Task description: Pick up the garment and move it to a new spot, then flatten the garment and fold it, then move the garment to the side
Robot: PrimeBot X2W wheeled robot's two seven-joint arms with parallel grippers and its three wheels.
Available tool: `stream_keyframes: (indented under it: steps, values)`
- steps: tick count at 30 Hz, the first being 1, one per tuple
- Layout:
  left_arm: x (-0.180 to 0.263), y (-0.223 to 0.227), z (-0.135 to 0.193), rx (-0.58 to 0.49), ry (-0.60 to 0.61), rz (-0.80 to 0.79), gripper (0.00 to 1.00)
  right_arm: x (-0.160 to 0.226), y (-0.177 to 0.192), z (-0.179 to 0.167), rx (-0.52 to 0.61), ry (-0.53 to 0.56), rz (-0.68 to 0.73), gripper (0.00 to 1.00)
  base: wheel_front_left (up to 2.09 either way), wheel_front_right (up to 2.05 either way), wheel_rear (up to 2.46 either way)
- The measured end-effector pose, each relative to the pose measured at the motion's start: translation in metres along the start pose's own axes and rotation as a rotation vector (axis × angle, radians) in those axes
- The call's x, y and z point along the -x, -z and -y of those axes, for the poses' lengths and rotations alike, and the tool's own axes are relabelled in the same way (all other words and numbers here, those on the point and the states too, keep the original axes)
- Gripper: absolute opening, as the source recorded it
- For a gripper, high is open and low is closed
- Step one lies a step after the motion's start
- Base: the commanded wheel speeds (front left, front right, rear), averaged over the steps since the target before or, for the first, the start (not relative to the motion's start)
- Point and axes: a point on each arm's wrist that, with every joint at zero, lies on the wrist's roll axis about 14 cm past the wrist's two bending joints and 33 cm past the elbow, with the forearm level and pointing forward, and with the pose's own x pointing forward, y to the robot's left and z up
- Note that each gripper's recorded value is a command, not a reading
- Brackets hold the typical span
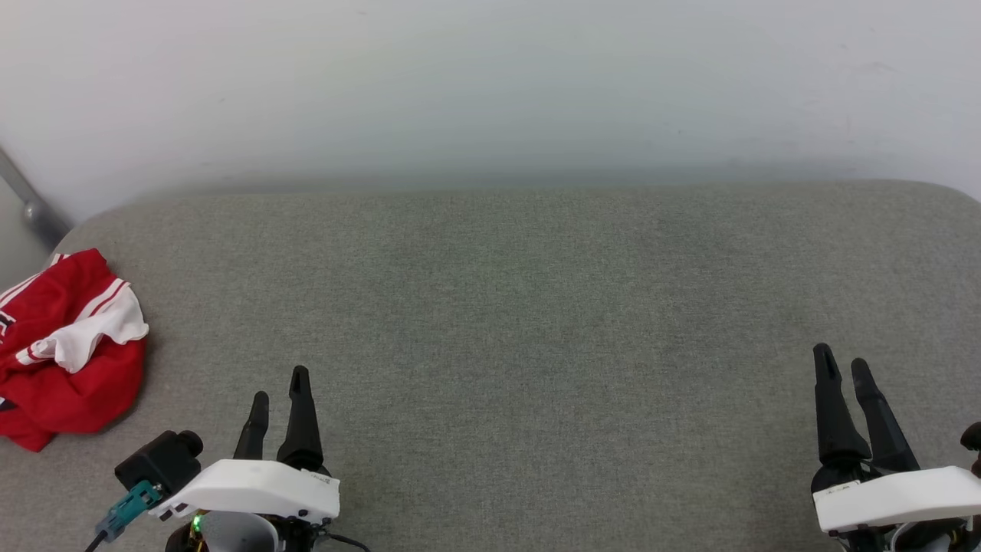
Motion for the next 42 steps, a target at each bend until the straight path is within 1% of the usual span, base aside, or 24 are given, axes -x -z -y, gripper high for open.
stream_keyframes:
  steps: [11,21,28,42]
  values:
    - [0.002,-0.002,0.008,-0.146,0.014,0.035,1.0,0.003,-0.001,-0.007,0.151,-0.029,0.011,1.0,0.0,0.0,0.0]
    - [0.006,-0.001,0.012,-0.262,0.024,0.058,1.0,0.006,-0.002,-0.011,0.263,-0.051,0.024,1.0,0.0,0.0,0.0]
    - [0.008,-0.003,0.016,-0.332,0.036,0.083,1.0,0.007,-0.004,-0.016,0.34,-0.07,0.038,1.0,0.0,0.0,0.0]
    - [0.013,-0.002,0.022,-0.447,0.066,0.115,1.0,0.01,-0.009,-0.023,0.459,-0.101,0.067,1.0,0.0,0.0,0.0]
